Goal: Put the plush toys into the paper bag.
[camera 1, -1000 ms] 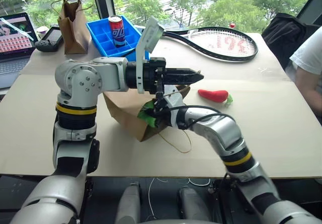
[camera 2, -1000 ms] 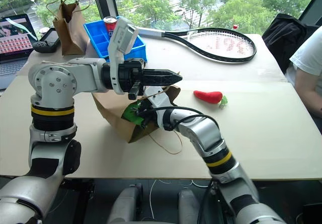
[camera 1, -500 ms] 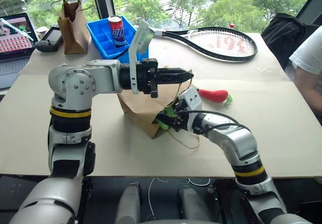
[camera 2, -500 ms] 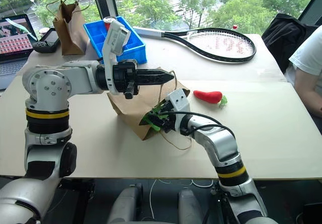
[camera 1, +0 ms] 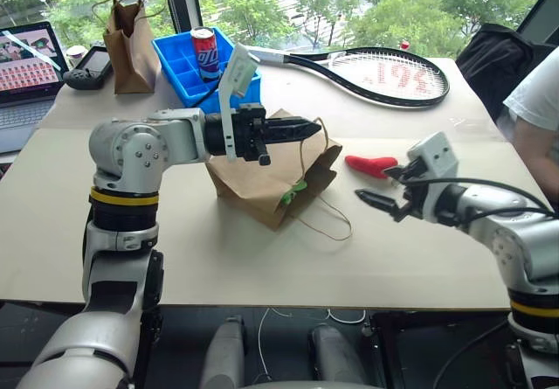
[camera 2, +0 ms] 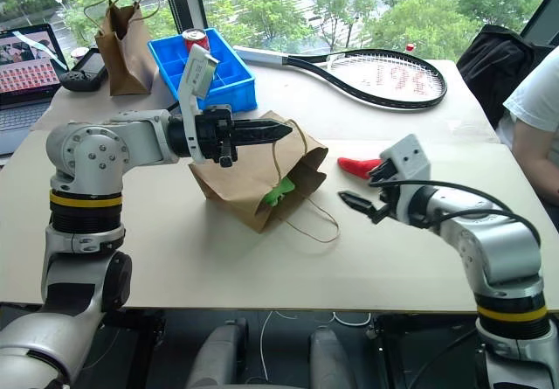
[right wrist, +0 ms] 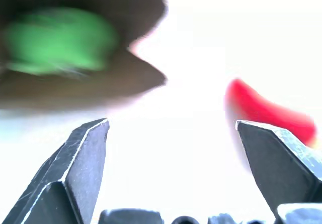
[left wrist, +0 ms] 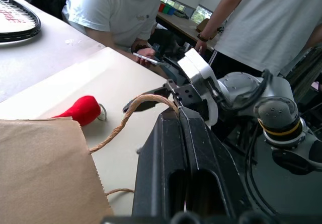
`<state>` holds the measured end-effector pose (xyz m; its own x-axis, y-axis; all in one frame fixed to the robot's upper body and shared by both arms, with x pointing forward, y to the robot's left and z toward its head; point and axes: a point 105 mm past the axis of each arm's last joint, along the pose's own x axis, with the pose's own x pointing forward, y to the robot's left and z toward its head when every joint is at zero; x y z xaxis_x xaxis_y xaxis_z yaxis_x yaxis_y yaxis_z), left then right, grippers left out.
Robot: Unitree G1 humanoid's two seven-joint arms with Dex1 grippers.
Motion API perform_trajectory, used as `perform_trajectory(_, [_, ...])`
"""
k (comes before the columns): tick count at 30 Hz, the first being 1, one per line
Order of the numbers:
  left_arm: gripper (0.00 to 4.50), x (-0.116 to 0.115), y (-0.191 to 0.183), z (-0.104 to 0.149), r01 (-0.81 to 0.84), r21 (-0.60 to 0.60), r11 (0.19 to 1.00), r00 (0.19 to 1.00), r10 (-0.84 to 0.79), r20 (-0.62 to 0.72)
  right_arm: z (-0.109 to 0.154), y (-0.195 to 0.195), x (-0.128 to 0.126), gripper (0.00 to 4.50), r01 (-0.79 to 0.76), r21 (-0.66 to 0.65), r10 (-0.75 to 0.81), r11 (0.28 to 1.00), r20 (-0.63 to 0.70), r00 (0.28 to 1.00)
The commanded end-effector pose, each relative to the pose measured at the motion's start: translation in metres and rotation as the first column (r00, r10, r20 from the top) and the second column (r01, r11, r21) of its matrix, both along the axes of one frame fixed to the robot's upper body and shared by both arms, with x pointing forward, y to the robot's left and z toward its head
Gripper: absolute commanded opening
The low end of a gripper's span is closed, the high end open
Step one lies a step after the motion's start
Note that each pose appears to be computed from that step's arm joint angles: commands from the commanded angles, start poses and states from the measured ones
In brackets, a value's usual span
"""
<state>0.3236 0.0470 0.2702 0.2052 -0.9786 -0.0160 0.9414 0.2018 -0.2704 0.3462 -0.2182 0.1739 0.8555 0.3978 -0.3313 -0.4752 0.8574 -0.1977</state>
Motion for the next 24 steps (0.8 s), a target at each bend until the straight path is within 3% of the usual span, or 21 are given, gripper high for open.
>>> perform_trajectory(1, [0.0,-0.004,0.001,0.012,0.0,-0.023,1.0,0.999,0.001,0.047,0.016,-0.025,0.034,4.46,0.102,-0.032,-0.098,0.994,0.115,0.989])
perform_trajectory(5, [0.0,-0.005,0.001,0.011,-0.004,-0.023,1.0,0.999,0.005,0.046,0.002,-0.024,0.067,4.46,0.127,-0.004,-0.126,0.992,0.12,0.985])
perform_trajectory(9, [0.0,-0.005,0.002,0.011,-0.009,-0.02,1.0,0.999,0.01,0.049,-0.035,-0.016,0.084,4.46,0.126,0.041,-0.127,0.991,0.027,0.991])
perform_trajectory(10, [0.0,-0.005,0.002,0.012,-0.011,-0.019,1.0,0.999,0.012,0.052,-0.043,-0.015,0.084,3.96,0.122,0.045,-0.122,0.992,0.003,0.993])
perform_trajectory(11, [0.0,-0.005,0.002,0.012,-0.012,-0.019,1.0,0.999,0.013,0.053,-0.049,-0.015,0.084,3.81,0.118,0.047,-0.117,0.992,-0.013,0.993])
perform_trajectory(13, [0.0,-0.005,0.002,0.013,-0.014,-0.021,1.0,0.998,0.015,0.055,-0.057,-0.015,0.082,3.09,0.111,0.061,-0.109,0.992,-0.035,0.993])
perform_trajectory(16, [0.0,-0.005,0.002,0.014,-0.017,-0.023,1.0,0.998,0.019,0.059,-0.056,-0.015,0.076,2.08,0.09,0.08,-0.087,0.993,-0.038,0.995])
perform_trajectory(22, [0.0,-0.002,0.002,0.016,-0.018,-0.033,0.999,0.998,0.02,0.063,-0.003,-0.008,0.052,0.18,-0.029,0.063,0.025,0.998,0.064,0.998])
perform_trajectory(24, [0.0,-0.002,0.0,0.019,-0.01,-0.043,0.999,0.998,0.013,0.065,0.011,0.003,0.033,0.03,-0.1,0.02,0.099,0.995,0.055,0.994])
